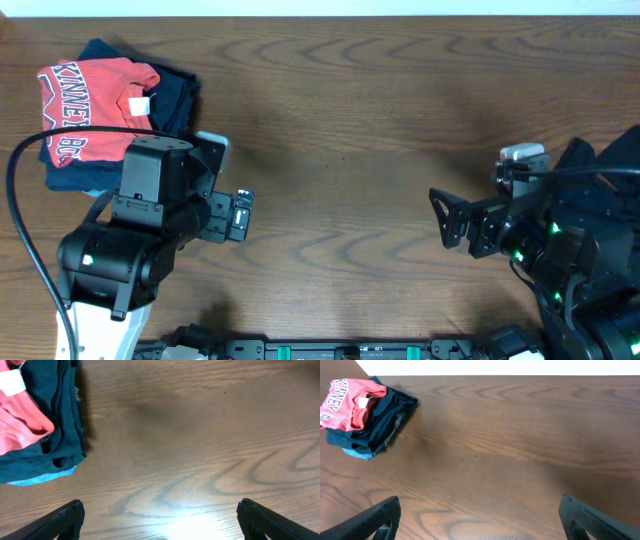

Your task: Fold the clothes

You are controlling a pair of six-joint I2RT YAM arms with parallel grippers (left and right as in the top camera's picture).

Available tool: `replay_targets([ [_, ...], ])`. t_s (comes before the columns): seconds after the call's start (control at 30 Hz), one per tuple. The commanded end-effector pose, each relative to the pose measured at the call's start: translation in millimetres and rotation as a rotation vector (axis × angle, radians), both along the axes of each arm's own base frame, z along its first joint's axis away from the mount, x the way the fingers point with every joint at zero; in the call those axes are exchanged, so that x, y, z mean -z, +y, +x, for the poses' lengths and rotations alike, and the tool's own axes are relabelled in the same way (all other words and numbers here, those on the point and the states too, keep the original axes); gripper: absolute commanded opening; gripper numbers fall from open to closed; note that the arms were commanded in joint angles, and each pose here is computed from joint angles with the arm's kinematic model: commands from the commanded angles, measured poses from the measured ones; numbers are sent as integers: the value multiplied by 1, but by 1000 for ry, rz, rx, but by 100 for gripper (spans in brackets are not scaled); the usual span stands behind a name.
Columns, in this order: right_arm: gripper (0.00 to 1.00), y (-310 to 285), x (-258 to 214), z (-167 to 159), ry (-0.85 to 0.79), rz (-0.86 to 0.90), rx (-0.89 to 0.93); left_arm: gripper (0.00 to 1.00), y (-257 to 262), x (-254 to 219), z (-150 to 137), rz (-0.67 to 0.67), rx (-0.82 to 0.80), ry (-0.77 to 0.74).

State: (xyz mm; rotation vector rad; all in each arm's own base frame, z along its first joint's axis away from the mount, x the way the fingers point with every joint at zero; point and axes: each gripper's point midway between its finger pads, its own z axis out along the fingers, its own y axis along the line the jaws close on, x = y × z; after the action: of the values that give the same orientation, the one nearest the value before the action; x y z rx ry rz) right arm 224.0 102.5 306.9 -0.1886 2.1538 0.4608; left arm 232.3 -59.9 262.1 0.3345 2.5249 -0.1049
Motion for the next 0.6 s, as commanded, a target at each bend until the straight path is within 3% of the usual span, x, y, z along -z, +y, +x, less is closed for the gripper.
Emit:
replay_targets([
  [0.0,99,2,1,-2,8,-17,-19,98,4,1,2,19,-20,4],
  [0.57,99,5,8,-9,29,-41,-67,98,4,2,2,20,-20,9],
])
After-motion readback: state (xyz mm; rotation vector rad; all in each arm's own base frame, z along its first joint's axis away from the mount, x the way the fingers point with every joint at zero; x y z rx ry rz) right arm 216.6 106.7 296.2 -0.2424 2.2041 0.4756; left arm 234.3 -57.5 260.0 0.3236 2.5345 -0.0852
